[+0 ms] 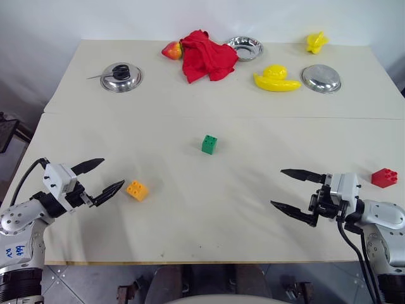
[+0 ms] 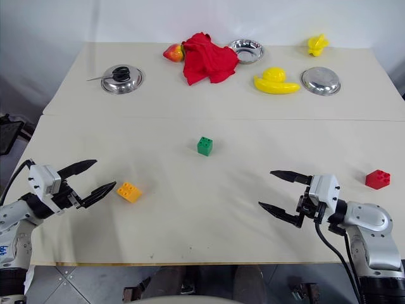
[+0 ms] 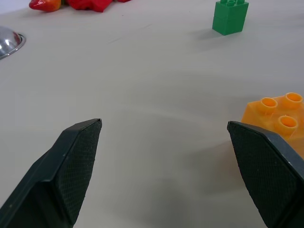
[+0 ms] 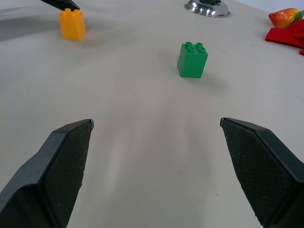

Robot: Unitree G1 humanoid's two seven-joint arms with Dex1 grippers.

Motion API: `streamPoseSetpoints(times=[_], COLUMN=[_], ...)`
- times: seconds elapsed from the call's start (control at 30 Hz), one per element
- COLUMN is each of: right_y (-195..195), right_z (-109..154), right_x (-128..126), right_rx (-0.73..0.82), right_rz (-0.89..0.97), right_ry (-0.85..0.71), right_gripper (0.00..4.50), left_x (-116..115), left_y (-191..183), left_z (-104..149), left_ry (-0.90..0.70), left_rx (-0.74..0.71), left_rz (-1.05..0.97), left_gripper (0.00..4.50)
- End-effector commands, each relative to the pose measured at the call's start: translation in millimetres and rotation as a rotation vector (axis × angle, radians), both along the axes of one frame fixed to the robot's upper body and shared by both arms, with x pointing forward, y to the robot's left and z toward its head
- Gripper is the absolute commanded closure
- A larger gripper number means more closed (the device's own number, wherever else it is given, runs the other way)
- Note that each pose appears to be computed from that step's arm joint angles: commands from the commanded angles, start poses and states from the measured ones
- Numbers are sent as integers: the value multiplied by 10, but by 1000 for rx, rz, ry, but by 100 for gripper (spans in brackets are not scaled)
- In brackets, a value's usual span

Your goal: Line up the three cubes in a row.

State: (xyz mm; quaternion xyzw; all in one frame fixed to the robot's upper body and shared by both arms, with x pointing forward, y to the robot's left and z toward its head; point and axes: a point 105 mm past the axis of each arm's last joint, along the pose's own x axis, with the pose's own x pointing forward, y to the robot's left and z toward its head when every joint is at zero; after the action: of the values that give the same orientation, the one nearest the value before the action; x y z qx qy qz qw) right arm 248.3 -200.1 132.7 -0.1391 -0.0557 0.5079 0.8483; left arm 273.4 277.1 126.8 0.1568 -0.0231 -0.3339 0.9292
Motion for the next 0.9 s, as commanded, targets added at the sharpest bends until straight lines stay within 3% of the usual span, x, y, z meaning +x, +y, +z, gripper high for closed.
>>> streamPoseSetpoints(times=[0.03, 0.1, 0.23, 0.33, 0.53, 0.73, 0.83, 0.9], right_y=[-23, -48, -324, -700, -1494, -2080, -2088, -2004], right_z=[85, 102, 344, 582, 714, 302, 122, 167], right_x=[5, 7, 30, -61, -595, -1220, -1199, -1044], right_rx=[22, 27, 97, 273, 277, 267, 286, 316], right_rz=[-18, -35, -222, -445, -923, -1417, -1481, -1439], right_ry=[-42, -51, -142, -183, -305, -212, -107, -71], right_gripper=[0, 0, 0, 0, 0, 0, 0, 0], left_x=[-30, -39, 64, 30, -108, -154, -173, -187], left_y=[15, 7, -245, -678, -1249, -1583, -1656, -1682], left_z=[63, 87, 488, 590, 604, 479, 441, 408], left_ry=[-28, -13, -54, -34, 43, 117, 131, 138], left_rx=[9, -36, -155, -130, -94, -80, -94, -72], left_rz=[7, -2, -107, -274, -494, -608, -629, -643], left_gripper=[1, 1, 1, 1, 1, 1, 1, 1])
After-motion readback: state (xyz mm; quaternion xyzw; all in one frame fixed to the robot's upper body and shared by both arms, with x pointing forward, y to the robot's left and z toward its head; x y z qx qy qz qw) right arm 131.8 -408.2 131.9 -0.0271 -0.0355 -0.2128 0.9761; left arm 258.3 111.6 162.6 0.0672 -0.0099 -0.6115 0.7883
